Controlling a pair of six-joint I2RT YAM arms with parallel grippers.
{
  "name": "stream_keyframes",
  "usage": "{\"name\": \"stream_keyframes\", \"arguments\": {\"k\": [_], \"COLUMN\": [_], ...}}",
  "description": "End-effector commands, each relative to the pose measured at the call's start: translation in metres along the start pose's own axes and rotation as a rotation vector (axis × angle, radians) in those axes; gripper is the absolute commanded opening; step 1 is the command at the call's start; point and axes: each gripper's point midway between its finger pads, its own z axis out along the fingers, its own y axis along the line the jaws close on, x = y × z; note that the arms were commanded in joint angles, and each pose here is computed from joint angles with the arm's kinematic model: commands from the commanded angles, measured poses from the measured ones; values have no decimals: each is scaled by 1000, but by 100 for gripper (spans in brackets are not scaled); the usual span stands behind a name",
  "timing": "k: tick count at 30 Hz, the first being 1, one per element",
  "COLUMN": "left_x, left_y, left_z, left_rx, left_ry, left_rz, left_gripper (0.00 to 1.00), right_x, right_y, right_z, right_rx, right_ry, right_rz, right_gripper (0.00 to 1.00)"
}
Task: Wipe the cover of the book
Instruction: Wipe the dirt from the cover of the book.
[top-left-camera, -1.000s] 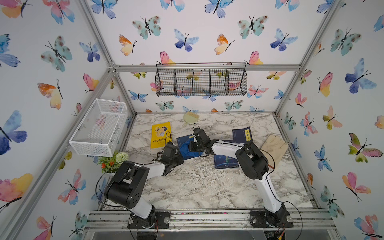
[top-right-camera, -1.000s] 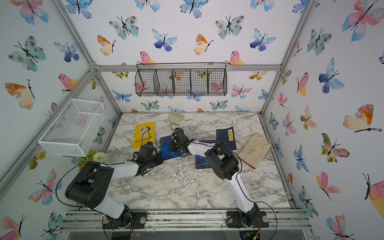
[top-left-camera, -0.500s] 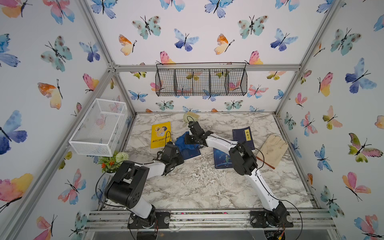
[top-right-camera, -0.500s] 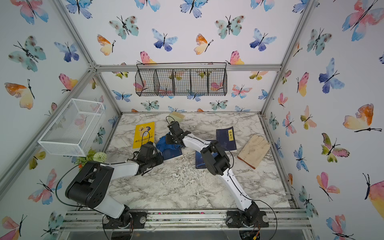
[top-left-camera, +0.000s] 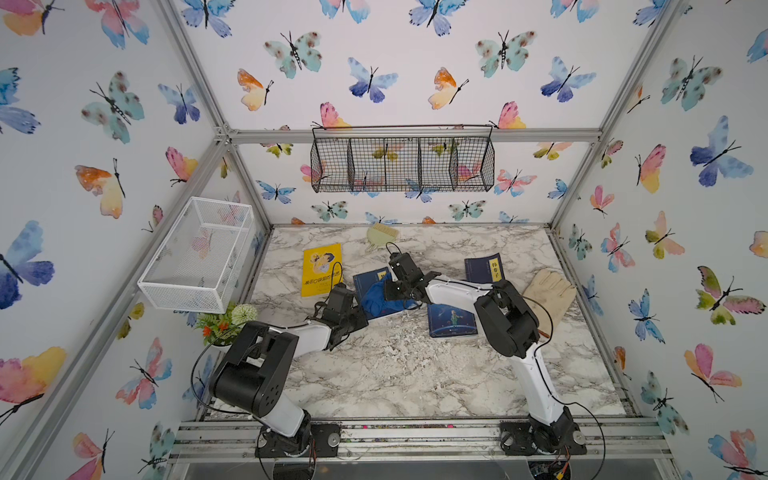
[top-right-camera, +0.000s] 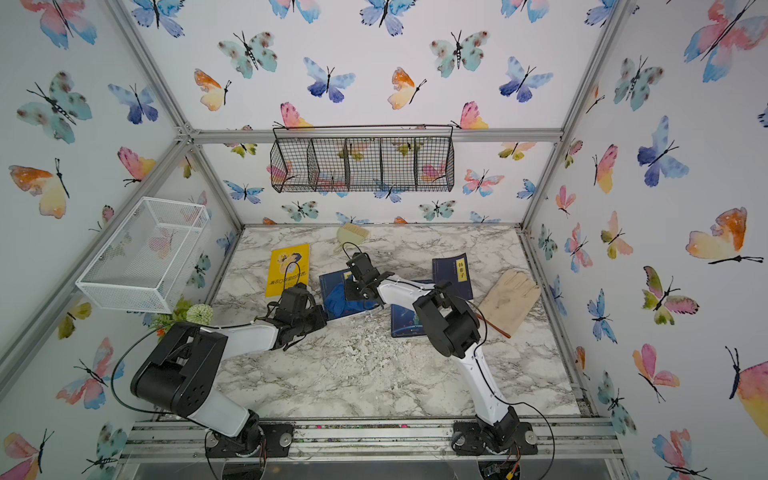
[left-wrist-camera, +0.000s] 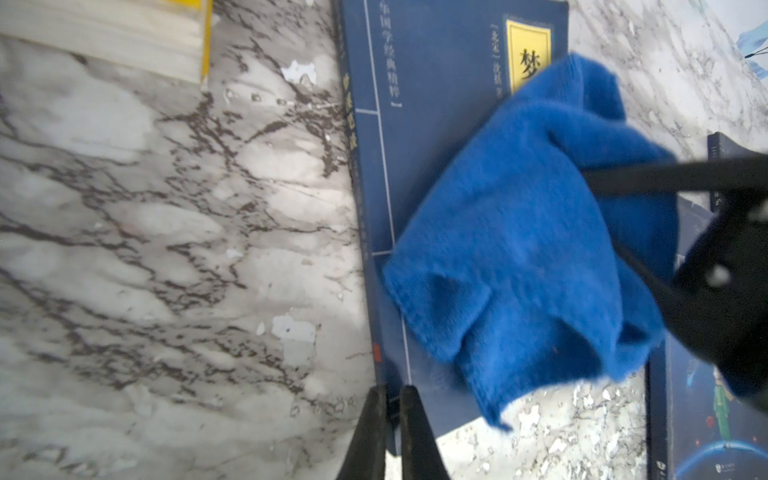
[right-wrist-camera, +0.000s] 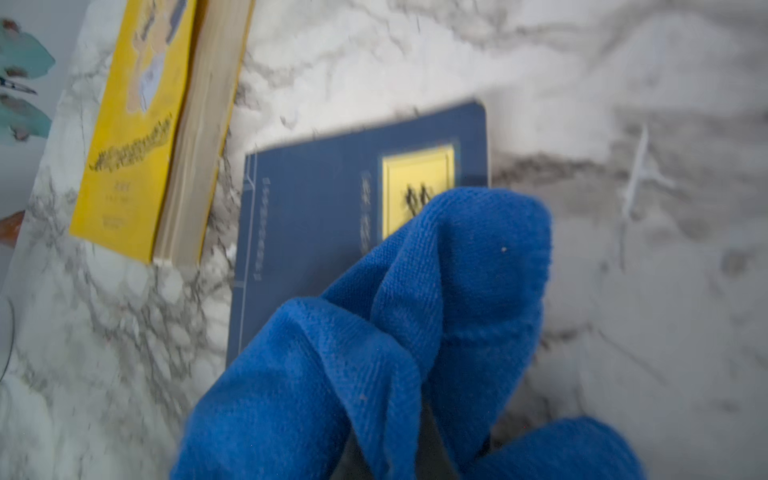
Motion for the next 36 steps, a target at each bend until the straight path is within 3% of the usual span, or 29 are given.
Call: {"name": "stream_keyframes", "arguments": {"k": [1, 4, 7, 17, 20, 23, 29, 31, 36], "left_x": [28, 30, 30, 28, 29, 31, 38, 38, 35], "left_y": [14, 12, 10, 3, 5, 8, 9, 10, 8], "left_z": [4, 4, 4, 5, 5, 6, 4, 3, 3], "left_rx": [-48, -45, -41, -29, -35, -44, -46, -47, -45], "left_ry": [105, 109, 109, 104, 104, 112, 127, 122, 118], "left_rz": [-2, -3, -3, 15, 18, 22, 20, 19, 21], "left_gripper": [11, 11, 10, 10, 10, 10, 10, 10, 10], "right_x": [92, 71, 76, 143, 159, 151, 85, 77, 114], "right_y": [-80, -83, -85, -76, -71, -74, -67, -65, -62], "right_z": [47, 68, 77, 1, -7, 6, 44, 51, 36], "right_rx": [300, 323, 319, 259, 244, 272, 293, 288, 236], "right_ry": [309, 288, 311, 373, 391, 384, 307, 301, 384], "right_rz": [-57, -58, -38, -25, -31, -55, -84, -81, -44], "right_gripper": [4, 4, 4, 4, 4, 4, 4, 4, 3]}}
